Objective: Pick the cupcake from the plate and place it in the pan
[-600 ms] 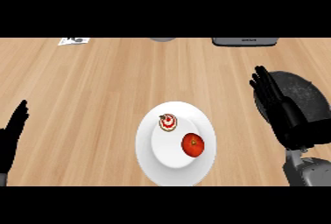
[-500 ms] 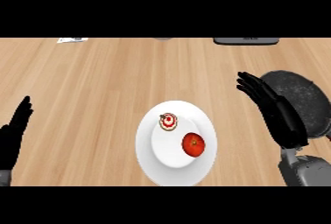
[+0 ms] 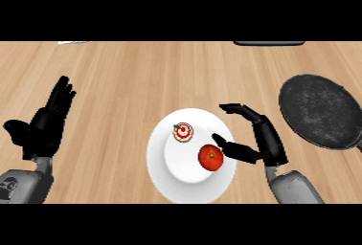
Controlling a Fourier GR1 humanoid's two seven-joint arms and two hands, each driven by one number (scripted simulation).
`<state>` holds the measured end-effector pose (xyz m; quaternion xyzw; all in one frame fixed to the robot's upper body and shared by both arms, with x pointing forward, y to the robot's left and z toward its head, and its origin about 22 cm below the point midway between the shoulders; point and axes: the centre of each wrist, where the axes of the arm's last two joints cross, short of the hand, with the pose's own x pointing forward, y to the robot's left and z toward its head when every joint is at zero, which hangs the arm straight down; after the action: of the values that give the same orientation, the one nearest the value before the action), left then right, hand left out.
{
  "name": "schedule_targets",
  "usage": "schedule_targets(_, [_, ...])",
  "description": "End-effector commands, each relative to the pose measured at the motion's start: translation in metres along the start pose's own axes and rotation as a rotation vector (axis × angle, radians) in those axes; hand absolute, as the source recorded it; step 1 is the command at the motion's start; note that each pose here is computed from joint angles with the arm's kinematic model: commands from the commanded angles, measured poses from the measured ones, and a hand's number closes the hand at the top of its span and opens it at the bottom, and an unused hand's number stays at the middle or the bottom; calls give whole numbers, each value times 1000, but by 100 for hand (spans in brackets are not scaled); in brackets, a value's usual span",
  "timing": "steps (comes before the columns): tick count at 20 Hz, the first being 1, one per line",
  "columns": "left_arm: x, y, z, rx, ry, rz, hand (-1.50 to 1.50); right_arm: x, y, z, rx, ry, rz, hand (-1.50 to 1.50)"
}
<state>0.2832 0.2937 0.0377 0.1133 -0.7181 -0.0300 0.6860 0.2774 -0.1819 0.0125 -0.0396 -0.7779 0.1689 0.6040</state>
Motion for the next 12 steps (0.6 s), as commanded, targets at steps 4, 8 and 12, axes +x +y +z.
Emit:
schedule_targets(4, [14, -10, -14, 7, 6, 52, 0, 20, -24, 41, -122, -86, 295, -150])
schedule_targets(8, [13, -22, -7, -8, 15, 53, 0, 66, -55, 39, 38, -9, 430, -150])
schedule_targets(12, [13, -17, -15, -5, -8, 42, 0, 117, -68, 19, 122, 62, 595, -150])
